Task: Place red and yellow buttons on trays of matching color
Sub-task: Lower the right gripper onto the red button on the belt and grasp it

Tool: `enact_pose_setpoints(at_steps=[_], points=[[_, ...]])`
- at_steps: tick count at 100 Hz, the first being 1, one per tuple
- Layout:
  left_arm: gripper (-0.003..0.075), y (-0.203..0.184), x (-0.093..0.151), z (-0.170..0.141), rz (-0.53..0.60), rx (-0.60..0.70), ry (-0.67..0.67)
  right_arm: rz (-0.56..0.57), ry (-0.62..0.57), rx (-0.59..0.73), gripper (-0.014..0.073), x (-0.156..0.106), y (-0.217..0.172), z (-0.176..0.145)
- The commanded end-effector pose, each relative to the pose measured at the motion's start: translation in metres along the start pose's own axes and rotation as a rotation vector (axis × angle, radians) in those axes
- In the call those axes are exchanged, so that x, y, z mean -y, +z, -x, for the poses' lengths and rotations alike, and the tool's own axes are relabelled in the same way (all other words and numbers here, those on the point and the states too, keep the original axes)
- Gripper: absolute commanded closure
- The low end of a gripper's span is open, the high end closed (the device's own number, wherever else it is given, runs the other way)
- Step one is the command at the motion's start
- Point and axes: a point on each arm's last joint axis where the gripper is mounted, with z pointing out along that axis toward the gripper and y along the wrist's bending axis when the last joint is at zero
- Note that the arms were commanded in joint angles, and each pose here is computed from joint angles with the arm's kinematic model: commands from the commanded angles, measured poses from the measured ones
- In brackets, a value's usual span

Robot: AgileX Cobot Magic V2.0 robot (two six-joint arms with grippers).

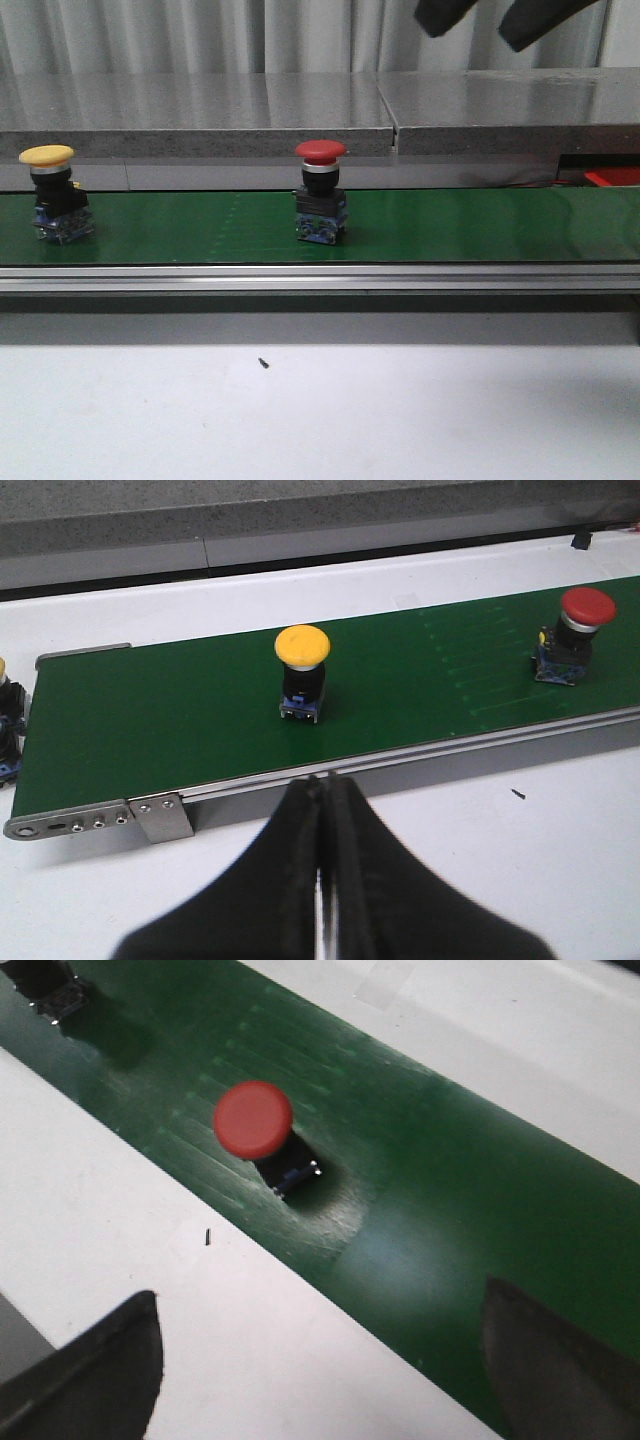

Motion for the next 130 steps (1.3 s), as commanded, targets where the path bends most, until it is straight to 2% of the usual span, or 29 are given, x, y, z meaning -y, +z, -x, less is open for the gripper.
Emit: enact_pose_setpoints(at_steps=[1,26,68,75,92,99,106,120,130], points=[[0.0739,-0.004,0.001,0.013,-0.002,0.089,-0.002,0.017,-0.029,0.059,-0.0059,-0.008,-0.004,0.022],[0.0739,-0.004,0.001,0.013,-0.002,0.089,-0.002,0.054,-0.047,-0.002,-0.0059,-0.010,0.039,0.041],[0.0739,-0.004,0.001,0.013,-0.002,0.089,-0.002,0.051,-0.022,-0.078,-0.0048,0.001,0.097,0.037],[0.0739,-0.004,0.001,0.013,-0.002,0.089,-0.002,0.045,-0.030,-0.096,0.0025,0.003,0.104,0.035],[0.0739,-0.004,0.001,0.013,-0.002,0.089,-0.002,0.024,-0.046,-0.103,0.0336,0.006,0.108,0.033],[0.0739,-0.004,0.001,0.013,-0.002,0.089,-0.002,0.018,-0.049,-0.097,0.0409,0.006,0.107,0.034],[0.0739,-0.004,0.001,0.013,-0.002,0.089,-0.002,0.013,-0.038,-0.083,0.0444,0.006,0.103,0.036],[0.0739,-0.004,0.001,0.013,-0.002,0.089,-0.002,-0.015,-0.019,-0.049,0.0454,0.010,0.086,0.040],[0.0739,-0.004,0.001,0.013,-0.002,0.089,-0.002,-0.099,-0.003,-0.044,0.0454,0.024,0.068,0.040]])
